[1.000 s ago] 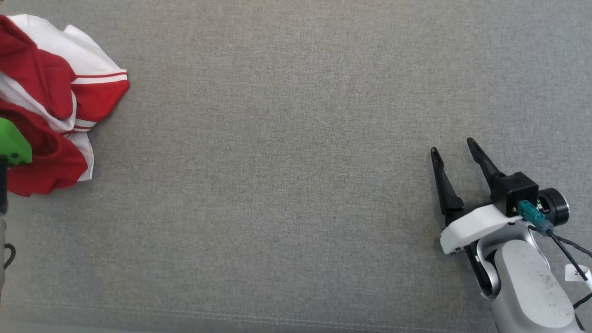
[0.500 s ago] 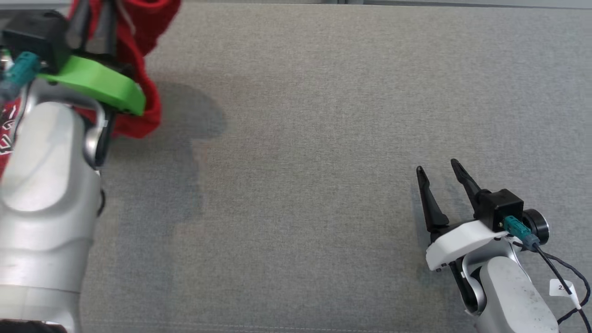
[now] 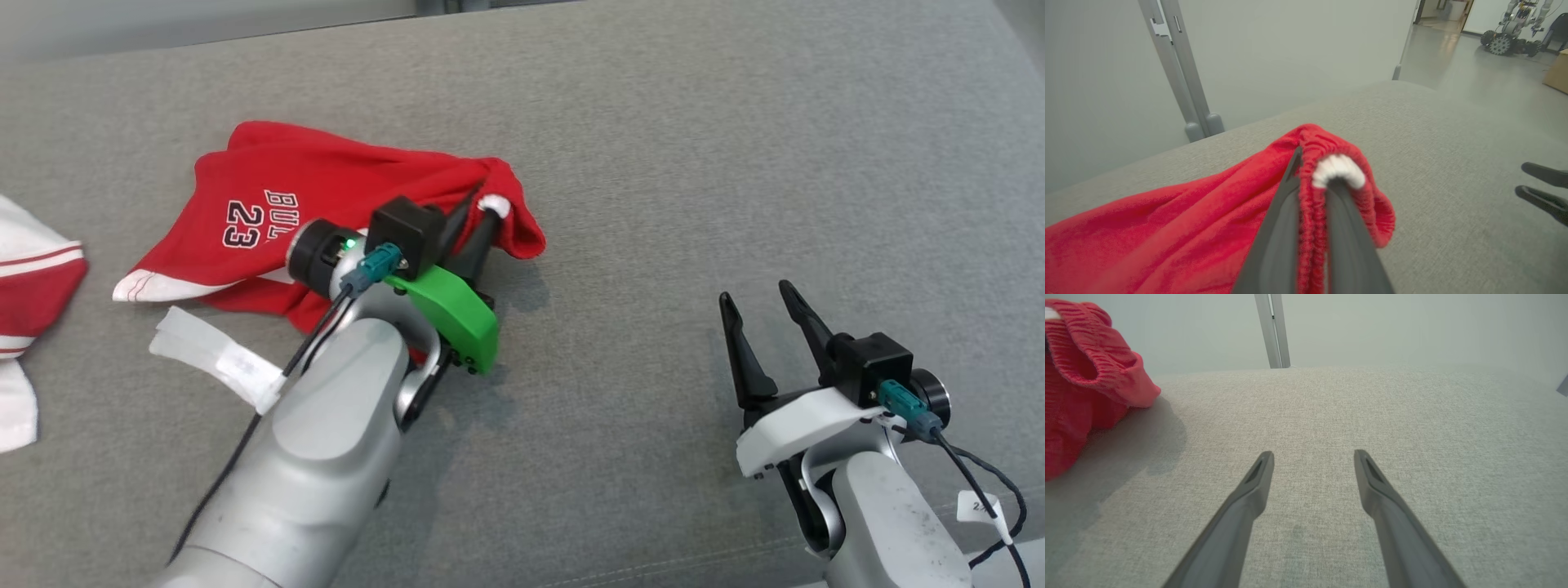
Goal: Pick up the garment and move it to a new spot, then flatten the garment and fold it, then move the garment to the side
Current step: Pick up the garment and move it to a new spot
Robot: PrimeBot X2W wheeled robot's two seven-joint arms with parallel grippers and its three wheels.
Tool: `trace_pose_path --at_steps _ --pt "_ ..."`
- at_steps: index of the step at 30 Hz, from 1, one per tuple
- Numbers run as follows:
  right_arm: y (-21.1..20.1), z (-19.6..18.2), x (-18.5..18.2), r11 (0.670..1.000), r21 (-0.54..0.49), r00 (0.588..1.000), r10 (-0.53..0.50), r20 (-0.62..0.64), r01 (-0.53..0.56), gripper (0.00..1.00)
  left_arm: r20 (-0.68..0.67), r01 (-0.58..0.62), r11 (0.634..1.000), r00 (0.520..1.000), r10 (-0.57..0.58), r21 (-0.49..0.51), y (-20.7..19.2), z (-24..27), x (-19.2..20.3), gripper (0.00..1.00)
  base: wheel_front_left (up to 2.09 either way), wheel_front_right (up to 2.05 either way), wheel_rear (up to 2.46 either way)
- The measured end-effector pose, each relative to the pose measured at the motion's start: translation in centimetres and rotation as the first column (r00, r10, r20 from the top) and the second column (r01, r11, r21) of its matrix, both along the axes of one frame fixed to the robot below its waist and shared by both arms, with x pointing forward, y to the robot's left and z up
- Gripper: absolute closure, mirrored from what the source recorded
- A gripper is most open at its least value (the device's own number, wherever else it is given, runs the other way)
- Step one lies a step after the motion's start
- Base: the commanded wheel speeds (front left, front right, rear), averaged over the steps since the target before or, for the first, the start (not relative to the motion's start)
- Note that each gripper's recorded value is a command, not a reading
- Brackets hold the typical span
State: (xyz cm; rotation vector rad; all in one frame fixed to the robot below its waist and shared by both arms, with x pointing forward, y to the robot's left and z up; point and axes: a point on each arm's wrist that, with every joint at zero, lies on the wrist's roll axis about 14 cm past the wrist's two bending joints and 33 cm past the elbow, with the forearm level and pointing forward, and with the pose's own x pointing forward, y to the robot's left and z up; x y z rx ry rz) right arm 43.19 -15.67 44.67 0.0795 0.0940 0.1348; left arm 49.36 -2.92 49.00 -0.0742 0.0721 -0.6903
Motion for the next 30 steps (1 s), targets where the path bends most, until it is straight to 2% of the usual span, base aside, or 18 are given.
trace_pose_path --at_steps 4,8,9,10,11,15,19,26,30 --pt "-2.0 0.1 -1.0 0.998 0.007 0.998 -0.057 -0.007 0.057 0.0 -0.044 0.142 0.986 0.988 -0.146 -0.088 -5.2 -0.1 -2.4 1.0 0.0 0.0 0.0" --pt "-3.9 0.3 -2.1 0.994 0.009 0.994 -0.113 -0.009 0.113 0.0 -0.026 0.209 0.967 0.976 -0.215 -0.149 -8.5 1.3 -3.3 1.0 0.0 0.0 0.0" --pt "-3.9 0.3 -2.1 0.994 0.009 0.994 -0.113 -0.009 0.113 0.0 -0.026 0.209 0.967 0.976 -0.215 -0.149 -8.5 1.3 -3.3 0.78 0.0 0.0 0.0" --pt "-4.4 0.3 -2.4 0.992 0.007 0.992 -0.126 -0.01 0.126 0.0 -0.012 0.22 0.962 0.974 -0.225 -0.161 -9.2 1.9 -3.3 0.29 0.0 0.0 0.0" --pt "-4.9 0.3 -2.7 0.99 0.004 0.99 -0.14 -0.011 0.14 0.0 -0.003 0.232 0.959 0.972 -0.236 -0.165 -9.8 2.2 -3.4 0.0 0.0 0.0 0.0" --pt "-6.6 0.6 -3.5 0.982 -0.003 0.982 -0.191 -0.008 0.191 0.0 -0.018 0.255 0.957 0.966 -0.259 -0.141 -10.7 1.2 -3.8 0.0 0.0 0.0 0.0" --pt "-6.7 0.6 -3.6 0.98 -0.002 0.98 -0.197 -0.007 0.197 0.0 -0.044 0.228 0.966 0.971 -0.235 -0.126 -9.8 0.2 -3.9 0.0 0.0 0.0 0.0" --pt "-4.1 0.7 -2.4 0.992 0.018 0.992 -0.124 0.002 0.124 0.0 -0.163 0.161 0.985 0.972 -0.169 -0.059 -5.9 -4.3 -5.8 0.0 0.0 0.0 0.0" --pt "-2.3 1.1 -1.7 0.997 0.032 0.997 -0.073 0.015 0.073 0.0 -0.203 0.089 0.995 0.974 -0.097 -0.051 -3.3 -5.2 -6.4 0.0 0.0 0.0 0.0"
